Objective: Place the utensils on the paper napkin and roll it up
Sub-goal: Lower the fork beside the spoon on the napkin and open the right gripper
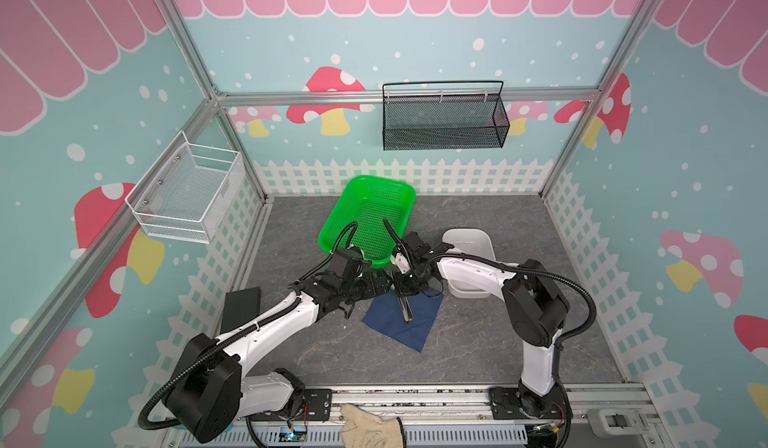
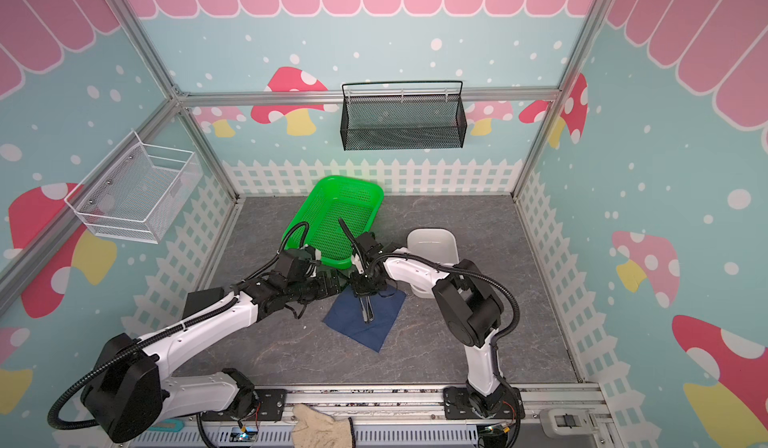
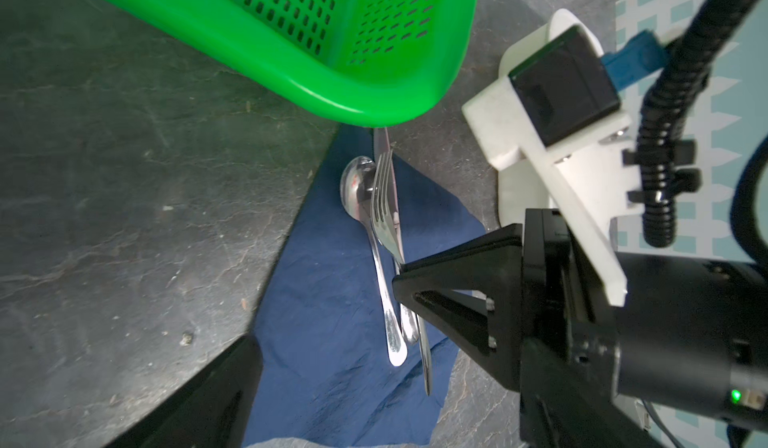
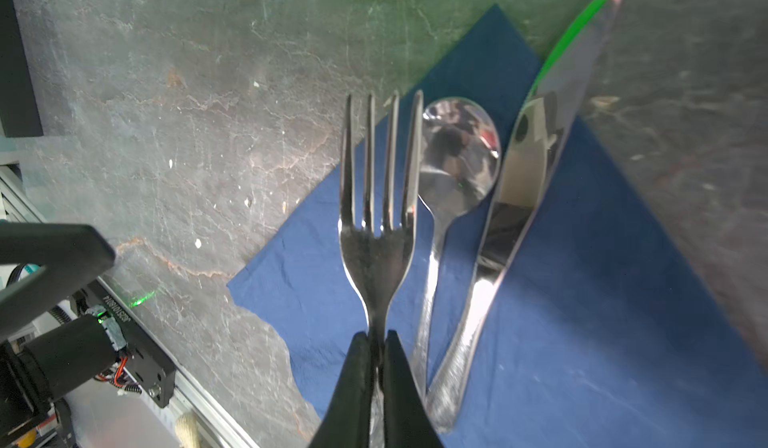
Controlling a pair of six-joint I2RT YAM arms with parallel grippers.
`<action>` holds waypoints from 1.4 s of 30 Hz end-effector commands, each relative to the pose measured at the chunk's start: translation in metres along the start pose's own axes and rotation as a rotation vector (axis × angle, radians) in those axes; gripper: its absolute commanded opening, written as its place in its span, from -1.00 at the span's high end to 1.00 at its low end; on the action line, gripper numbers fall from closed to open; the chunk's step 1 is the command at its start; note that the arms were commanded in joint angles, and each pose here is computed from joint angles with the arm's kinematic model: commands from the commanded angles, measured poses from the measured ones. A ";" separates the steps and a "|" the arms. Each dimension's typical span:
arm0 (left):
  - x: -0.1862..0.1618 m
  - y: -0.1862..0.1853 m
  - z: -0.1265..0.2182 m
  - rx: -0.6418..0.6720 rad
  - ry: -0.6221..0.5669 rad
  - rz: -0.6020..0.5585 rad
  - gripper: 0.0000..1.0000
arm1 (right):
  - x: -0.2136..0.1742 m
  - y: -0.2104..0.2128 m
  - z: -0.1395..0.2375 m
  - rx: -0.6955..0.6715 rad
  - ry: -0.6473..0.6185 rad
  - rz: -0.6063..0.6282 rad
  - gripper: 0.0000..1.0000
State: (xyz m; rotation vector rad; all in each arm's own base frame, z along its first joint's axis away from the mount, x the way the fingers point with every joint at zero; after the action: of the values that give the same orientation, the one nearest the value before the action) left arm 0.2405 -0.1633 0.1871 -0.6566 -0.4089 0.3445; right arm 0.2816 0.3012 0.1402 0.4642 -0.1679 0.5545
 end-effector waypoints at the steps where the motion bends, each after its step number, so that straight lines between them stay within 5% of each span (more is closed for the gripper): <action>1: 0.004 -0.008 0.007 -0.053 -0.029 -0.010 -0.98 | -0.004 0.004 -0.018 0.011 0.018 -0.022 0.83; 21: 0.005 0.000 0.004 -0.034 -0.025 0.003 -0.98 | -0.011 -0.003 -0.045 -0.029 0.069 -0.032 0.81; 42: 0.007 -0.001 -0.003 -0.030 -0.004 0.006 -0.98 | -0.007 -0.005 -0.034 -0.114 0.054 -0.034 0.80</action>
State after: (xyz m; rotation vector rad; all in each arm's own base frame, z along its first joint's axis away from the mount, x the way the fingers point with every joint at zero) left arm 0.2445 -0.1618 0.1857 -0.6747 -0.4093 0.3509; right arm 0.2794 0.3146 0.1053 0.4014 -0.1446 0.5378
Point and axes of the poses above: each gripper's point midway between its finger pads, its own z axis back along the fingers, its own y axis along the line the jaws close on, x = y × z, the point moved 9 cm from there along z, back along the fingers, and after that the axes turned 11 degrees about z, right-handed, at the moved point
